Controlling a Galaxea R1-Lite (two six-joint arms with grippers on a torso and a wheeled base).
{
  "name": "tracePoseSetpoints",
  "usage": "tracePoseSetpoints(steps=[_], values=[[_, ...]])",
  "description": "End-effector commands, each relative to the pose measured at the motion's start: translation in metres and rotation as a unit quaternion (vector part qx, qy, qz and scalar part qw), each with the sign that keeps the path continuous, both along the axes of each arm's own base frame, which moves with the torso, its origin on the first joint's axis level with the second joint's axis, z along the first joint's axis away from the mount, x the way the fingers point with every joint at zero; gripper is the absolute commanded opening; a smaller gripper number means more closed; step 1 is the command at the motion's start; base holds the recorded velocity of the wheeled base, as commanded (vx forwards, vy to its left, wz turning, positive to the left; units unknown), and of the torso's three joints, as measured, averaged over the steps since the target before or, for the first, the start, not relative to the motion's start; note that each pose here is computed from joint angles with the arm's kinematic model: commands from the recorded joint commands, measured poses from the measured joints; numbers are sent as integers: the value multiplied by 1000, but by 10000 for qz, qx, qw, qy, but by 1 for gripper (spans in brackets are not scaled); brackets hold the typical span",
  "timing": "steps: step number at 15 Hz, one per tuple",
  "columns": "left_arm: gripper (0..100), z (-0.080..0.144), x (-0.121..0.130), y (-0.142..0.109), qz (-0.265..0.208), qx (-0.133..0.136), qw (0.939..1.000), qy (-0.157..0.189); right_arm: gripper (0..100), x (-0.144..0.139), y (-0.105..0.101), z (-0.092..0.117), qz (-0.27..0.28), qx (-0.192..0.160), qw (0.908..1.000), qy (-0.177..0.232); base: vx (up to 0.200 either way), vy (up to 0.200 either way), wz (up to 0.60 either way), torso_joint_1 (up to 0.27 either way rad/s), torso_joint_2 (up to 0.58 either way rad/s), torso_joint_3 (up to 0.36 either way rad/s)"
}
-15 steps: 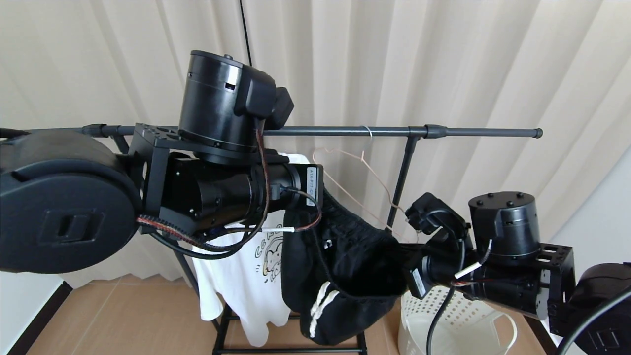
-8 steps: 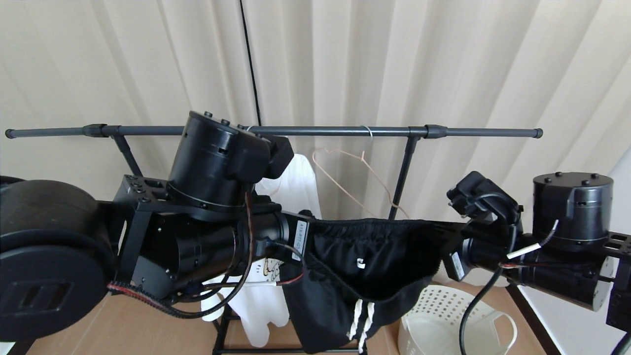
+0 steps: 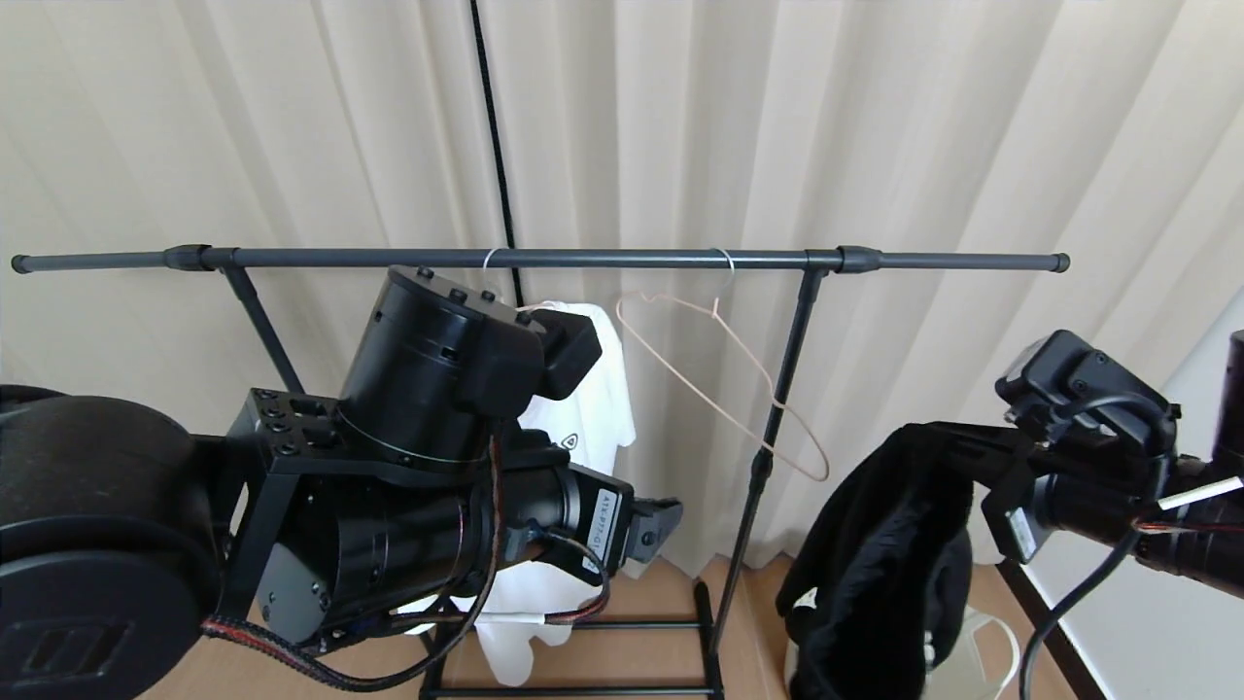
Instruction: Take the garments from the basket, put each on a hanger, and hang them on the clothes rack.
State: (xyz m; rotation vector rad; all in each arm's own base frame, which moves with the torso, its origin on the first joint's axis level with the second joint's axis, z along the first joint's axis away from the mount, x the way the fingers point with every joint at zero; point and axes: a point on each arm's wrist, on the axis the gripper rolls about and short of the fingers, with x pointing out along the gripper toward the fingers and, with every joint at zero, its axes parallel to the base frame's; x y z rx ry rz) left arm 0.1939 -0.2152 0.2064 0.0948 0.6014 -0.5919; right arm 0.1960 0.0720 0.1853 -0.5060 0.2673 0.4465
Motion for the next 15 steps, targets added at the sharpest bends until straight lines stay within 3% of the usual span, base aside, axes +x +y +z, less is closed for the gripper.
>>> tracePoseSetpoints(steps=[1, 4, 8, 15], values=[[100, -9, 8, -1, 82, 87, 9999, 100, 0, -13, -19, 17, -175, -56, 9992, -349, 0, 0, 0, 0, 0, 0], [100, -23, 24, -12, 183, 93, 9998, 82, 0, -8, -37, 24, -628, -135, 9968, -485, 0, 0, 0, 0, 0, 0], [100, -31, 39, -22, 246, 71, 9997, 59, 0, 25, -66, 23, -1082, -41, 9936, -334, 0, 0, 0, 0, 0, 0], [100, -28, 42, -23, 331, 7, 9994, -44, 0, 30, -72, 23, -1190, -39, 9924, -325, 0, -200, 0, 7, 4, 5]])
